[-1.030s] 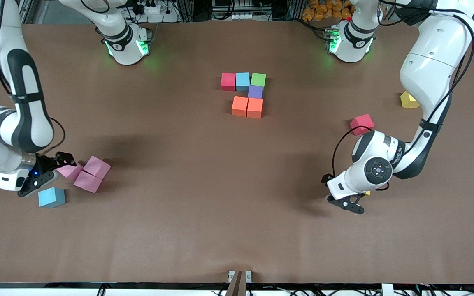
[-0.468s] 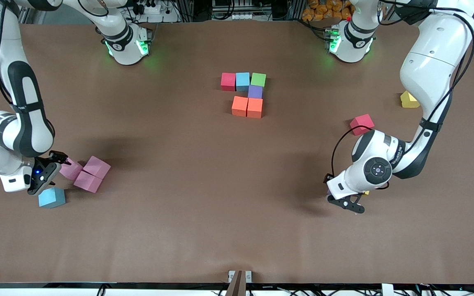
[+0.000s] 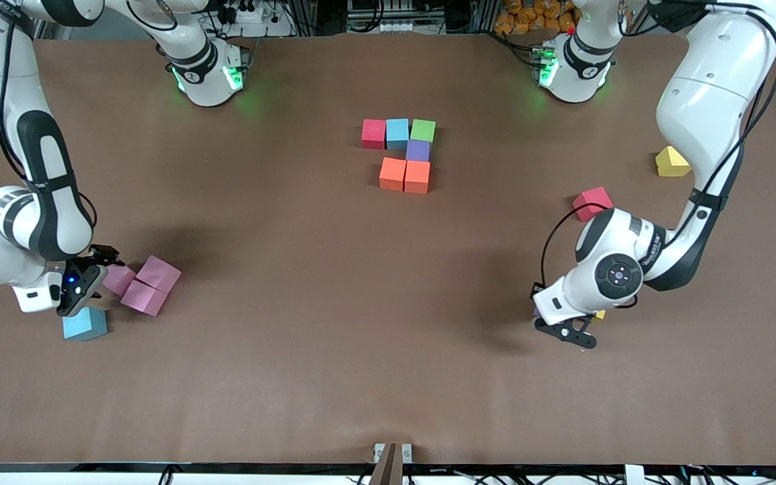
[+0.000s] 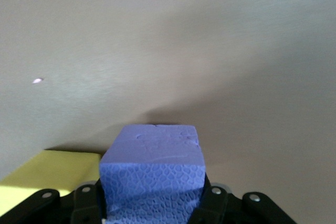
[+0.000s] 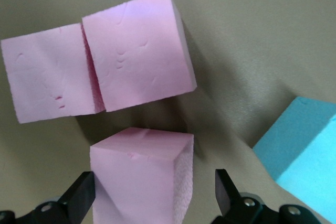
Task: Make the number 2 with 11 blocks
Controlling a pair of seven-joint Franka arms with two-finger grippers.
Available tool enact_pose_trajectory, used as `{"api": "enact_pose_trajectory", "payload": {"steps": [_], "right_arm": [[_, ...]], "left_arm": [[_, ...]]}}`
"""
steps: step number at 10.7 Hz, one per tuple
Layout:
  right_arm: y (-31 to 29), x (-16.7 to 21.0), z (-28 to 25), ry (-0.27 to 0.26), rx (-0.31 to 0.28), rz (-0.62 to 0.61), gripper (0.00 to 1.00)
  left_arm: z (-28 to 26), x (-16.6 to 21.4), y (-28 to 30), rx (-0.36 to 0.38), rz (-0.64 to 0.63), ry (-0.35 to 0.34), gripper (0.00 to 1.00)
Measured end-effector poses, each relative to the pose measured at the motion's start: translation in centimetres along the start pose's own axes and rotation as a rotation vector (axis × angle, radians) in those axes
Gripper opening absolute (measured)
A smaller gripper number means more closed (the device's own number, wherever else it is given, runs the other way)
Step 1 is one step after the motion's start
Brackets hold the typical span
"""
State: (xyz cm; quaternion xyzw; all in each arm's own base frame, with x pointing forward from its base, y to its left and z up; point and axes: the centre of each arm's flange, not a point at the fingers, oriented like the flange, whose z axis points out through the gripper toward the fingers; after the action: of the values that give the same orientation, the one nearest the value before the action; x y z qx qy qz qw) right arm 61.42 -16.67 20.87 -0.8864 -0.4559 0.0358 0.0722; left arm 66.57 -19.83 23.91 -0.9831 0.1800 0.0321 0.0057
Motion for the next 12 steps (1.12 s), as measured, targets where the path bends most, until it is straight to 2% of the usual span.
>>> {"api": "enact_pose_trajectory", "payload": {"steps": [2, 5, 8, 12], "right_arm": [[-0.1, 0.0, 0.1, 0.003, 0.005, 0.004, 1.00], [-0.6, -0.4, 0.9, 0.027, 0.032, 0.034, 1.00], [-1.2, -0.9, 2.6, 0.042, 0.046, 0.065, 1.00], [-1.0, -0.6, 2.3, 0.050, 0.040, 0.074, 0.99]], "left_arm": [[-3.0, -0.1, 5.2, -0.056, -0.108, 0.002, 0.59], [-5.1, -1.3, 15.1, -0.090, -0.360, -0.035, 0.59], [-5.4, -4.3, 26.9, -0.078, -0.632, -0.067, 0.59], [-4.7, -9.7, 38.6, -0.047, -0.881, -0.109, 0.59]]}}
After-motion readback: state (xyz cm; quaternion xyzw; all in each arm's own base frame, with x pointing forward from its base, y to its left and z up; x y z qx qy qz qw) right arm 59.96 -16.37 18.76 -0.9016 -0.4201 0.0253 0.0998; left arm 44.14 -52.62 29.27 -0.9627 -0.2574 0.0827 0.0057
